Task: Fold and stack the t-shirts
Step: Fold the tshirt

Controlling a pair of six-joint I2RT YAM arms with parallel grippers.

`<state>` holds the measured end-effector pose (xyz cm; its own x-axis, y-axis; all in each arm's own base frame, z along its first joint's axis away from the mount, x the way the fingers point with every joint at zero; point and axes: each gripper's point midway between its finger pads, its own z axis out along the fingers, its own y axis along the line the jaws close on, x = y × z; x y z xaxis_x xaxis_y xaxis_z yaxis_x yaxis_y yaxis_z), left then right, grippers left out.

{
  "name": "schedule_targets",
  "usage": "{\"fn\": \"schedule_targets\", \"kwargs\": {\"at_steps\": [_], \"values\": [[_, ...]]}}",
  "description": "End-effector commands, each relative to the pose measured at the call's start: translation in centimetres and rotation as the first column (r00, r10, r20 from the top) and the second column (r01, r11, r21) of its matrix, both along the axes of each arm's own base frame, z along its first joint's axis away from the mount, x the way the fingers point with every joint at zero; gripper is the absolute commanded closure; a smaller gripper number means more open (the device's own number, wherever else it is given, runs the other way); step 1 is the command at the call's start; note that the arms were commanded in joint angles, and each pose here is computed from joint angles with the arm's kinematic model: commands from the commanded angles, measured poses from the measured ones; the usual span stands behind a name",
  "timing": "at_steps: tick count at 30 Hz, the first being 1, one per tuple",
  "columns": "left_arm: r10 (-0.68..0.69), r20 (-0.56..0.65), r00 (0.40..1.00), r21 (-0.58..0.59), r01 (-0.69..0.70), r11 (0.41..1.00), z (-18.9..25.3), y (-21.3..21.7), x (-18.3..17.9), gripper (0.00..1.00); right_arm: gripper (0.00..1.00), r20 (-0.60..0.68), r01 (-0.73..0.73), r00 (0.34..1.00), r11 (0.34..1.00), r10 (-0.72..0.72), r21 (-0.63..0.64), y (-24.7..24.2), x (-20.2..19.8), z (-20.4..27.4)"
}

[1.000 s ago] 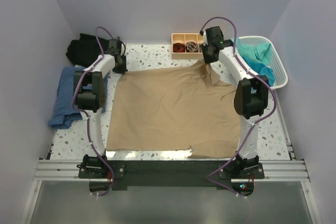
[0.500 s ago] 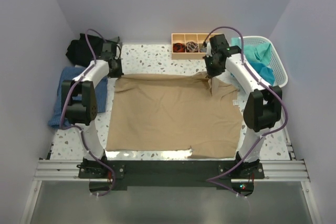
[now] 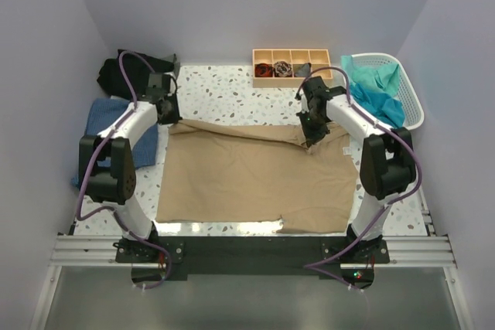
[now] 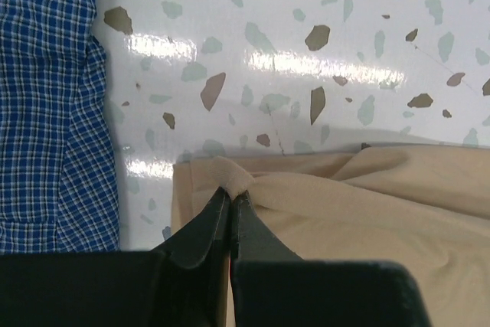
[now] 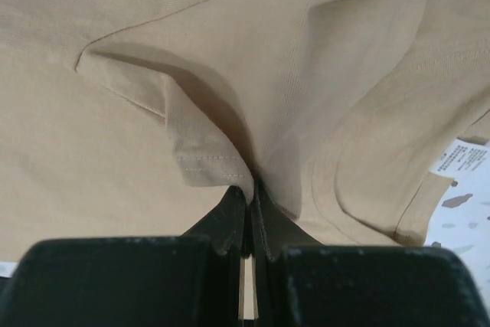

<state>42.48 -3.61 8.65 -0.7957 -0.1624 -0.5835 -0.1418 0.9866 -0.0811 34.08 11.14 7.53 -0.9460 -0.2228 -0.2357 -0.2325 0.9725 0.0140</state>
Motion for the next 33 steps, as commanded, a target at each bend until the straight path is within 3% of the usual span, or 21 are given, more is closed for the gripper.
{"fn": "schedule_targets", "kwargs": {"at_steps": [1,13,17,18,20,21,22,26,29,33], "values": [[0.022,0.029,0.999,0.001,-0.022,1.0,0.9,-0.4,-0.8,1.0,1.0,0.045,0.014,0.999,1.0,-0.014,0.0,-0.2,-1.0,2.5],[0.065,-0.066,0.996,0.088,-0.059,0.994,-2.1,0.5,-4.2,1.0,0.98,0.053,0.012,0.999,0.997,-0.008,-0.071,-1.3,-1.9,4.3],[0.064,-0.071,0.995,0.093,-0.057,0.994,-2.1,0.5,-4.5,0.9,0.87,-0.025,-0.033,0.999,0.999,0.033,-0.003,0.4,-3.7,2.7],[0.063,-0.067,0.996,0.091,-0.057,0.994,-2.1,0.5,-4.5,0.92,0.92,-0.048,-0.051,0.997,0.997,0.054,0.062,1.7,-4.4,2.5],[0.049,-0.072,0.996,0.076,-0.044,0.996,-2.2,0.1,-4.7,0.72,0.7,-0.073,-0.057,0.995,0.994,0.064,0.094,2.4,-5.2,1.7],[0.05,-0.076,0.996,0.075,-0.045,0.996,-2.2,0.1,-4.7,0.49,0.3,-0.076,-0.051,0.995,0.994,0.058,0.095,2.4,-5.4,1.6],[0.062,-0.075,0.995,0.079,-0.056,0.995,-2.1,0.2,-4.9,0.4,0.28,-0.042,-0.037,0.998,0.997,0.04,0.074,2.0,-5.1,1.9],[0.057,0.011,0.998,0.056,-0.057,0.997,0.5,-0.1,-4.5,0.43,0.3,0.072,0.021,0.997,0.997,-0.025,0.068,1.4,-4.0,4.2],[0.045,0.113,0.993,0.029,-0.048,0.998,3.8,-0.4,-3.5,0.38,0.29,0.206,0.083,0.974,0.993,-0.099,0.086,1.2,-2.2,6.4],[-0.05,0.159,0.986,-0.056,0.06,0.997,5.3,-3.0,-2.2,0.52,0.25,0.323,0.14,0.931,0.984,-0.168,0.109,1.0,0.3,6.9]]}}
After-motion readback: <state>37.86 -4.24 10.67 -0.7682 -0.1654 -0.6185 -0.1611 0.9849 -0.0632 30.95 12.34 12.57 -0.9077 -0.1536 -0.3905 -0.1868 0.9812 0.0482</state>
